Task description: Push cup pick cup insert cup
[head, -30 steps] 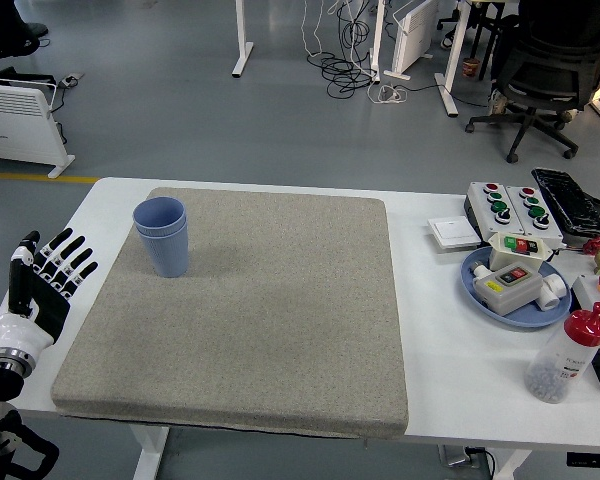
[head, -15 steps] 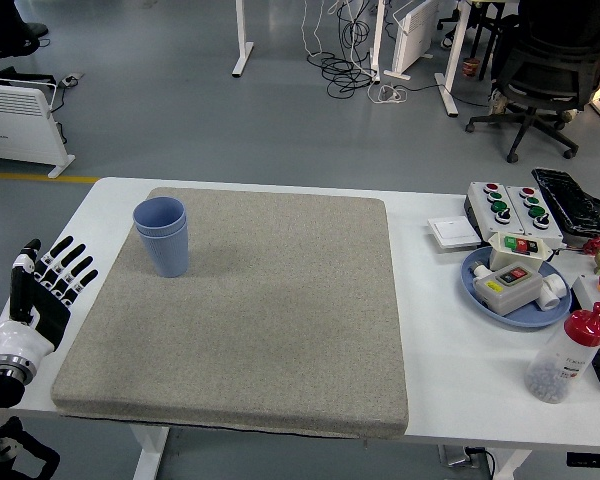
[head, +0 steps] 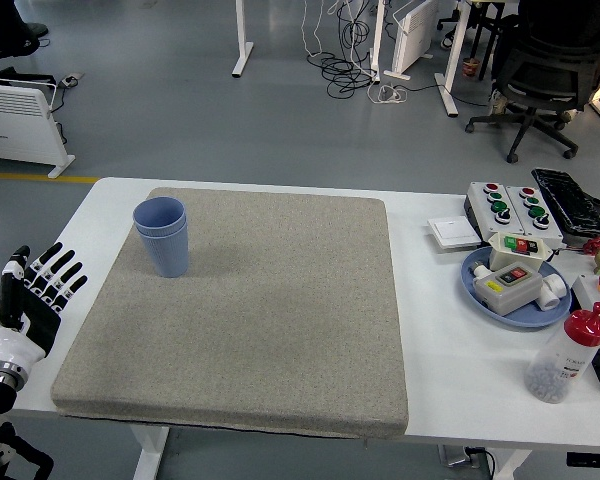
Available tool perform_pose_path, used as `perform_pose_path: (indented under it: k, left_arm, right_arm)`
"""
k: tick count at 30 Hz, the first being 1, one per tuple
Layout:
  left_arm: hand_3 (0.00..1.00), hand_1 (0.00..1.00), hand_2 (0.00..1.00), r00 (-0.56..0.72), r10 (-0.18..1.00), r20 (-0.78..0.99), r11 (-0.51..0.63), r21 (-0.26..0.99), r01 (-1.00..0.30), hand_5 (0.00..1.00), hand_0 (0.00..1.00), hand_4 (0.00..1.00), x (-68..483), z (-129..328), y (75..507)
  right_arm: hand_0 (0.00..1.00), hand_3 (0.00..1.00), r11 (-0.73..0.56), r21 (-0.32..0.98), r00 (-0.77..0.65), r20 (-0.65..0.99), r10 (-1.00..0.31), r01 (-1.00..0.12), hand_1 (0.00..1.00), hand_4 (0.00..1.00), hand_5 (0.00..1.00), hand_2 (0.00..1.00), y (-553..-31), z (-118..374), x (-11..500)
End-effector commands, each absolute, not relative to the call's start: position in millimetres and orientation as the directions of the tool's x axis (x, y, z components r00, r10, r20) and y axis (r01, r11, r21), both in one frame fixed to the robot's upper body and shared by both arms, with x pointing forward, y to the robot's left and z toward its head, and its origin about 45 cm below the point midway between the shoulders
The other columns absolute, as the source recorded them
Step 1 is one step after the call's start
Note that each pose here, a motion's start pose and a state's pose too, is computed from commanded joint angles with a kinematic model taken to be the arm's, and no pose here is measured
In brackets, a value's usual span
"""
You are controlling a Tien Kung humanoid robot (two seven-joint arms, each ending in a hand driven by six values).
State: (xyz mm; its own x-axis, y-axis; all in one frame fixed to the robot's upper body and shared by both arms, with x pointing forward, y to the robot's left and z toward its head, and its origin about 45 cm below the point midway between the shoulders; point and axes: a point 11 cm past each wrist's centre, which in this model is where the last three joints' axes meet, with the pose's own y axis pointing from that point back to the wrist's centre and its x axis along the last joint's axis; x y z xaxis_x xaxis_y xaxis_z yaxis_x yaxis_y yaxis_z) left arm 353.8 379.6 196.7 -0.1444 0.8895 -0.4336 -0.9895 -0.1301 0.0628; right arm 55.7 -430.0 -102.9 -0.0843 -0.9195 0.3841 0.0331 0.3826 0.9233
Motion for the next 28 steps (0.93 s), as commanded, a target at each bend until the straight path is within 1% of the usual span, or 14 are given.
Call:
perform_pose_path:
  k: [28]
  left_arm:
    - [0.778,0.834,0.824,-0.143,0.888,-0.437,-0.135,0.050,-0.990,0.998,0.816,0.587,357.9,201.3,379.5]
  right_arm:
    - [0.705,0.599,0.379,0.925,-0.082,0.380,-0.921,0.029,0.643,0.094,0.472,0.679,-427.8,-102.9,60.6]
